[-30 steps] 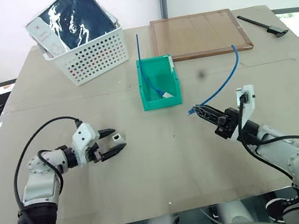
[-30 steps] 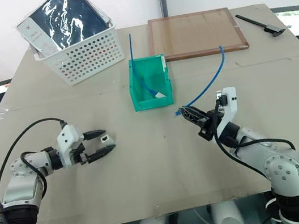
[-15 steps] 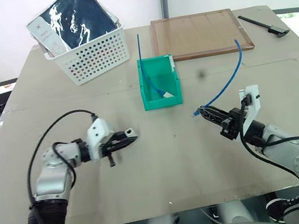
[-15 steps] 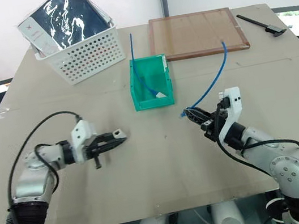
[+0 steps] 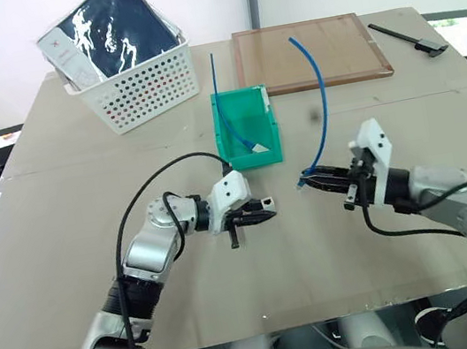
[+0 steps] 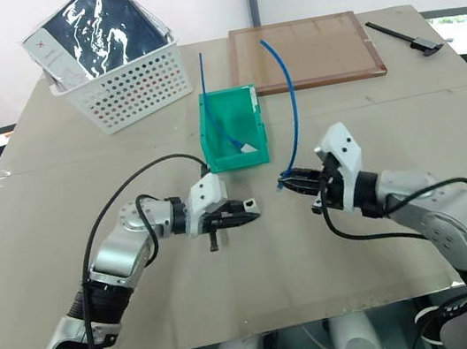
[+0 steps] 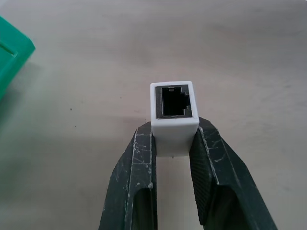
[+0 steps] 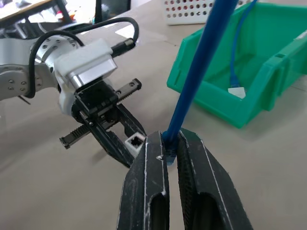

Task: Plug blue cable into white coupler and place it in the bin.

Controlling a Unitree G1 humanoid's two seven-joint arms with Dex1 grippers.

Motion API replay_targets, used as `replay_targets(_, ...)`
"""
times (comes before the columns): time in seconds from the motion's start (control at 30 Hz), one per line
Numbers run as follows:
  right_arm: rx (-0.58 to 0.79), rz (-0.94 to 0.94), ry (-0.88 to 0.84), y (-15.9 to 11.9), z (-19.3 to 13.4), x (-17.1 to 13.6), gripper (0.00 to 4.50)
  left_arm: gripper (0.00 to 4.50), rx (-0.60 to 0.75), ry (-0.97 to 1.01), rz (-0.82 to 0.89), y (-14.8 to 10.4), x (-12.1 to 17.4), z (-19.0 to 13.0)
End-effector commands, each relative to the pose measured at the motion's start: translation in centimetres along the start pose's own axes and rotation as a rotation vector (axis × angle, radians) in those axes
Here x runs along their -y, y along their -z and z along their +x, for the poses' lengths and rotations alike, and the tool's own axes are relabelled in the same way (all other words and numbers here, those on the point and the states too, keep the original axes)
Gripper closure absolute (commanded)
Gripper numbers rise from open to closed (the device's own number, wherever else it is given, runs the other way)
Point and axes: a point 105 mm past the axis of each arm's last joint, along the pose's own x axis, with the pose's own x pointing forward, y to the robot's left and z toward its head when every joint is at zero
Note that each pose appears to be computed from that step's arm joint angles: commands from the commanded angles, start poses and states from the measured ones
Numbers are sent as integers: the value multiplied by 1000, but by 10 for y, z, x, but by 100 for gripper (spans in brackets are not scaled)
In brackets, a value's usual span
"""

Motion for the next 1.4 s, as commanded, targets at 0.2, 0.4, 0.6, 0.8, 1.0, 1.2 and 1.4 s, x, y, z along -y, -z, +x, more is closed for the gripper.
replay_targets(0.2, -82, -205, -153, -8, 28, -2, 450, 415, -23, -1, 56, 18, -3, 12)
replay_targets(0.4, -122, -265, -259, -4, 41, -9, 450, 415, -17, 3, 74, 18, -3, 17)
replay_targets(0.6, -158, -292, -292, 3, 46, -7, 450, 415, -18, 6, 81, 20, -1, 16)
replay_targets(0.8, -204, -299, -310, 16, 46, -4, 450, 415, -11, 8, 89, 16, 0, 17)
replay_targets(1.0, -208, -311, -324, 18, 52, -6, 450, 415, -10, 9, 86, 13, -3, 17)
replay_targets(1.2, -246, -340, -350, 25, 53, -6, 450, 415, -10, 8, 85, 11, -5, 16)
replay_targets(1.4, -341, -375, -370, 36, 43, 3, 450, 415, -5, 4, 89, 8, -5, 17)
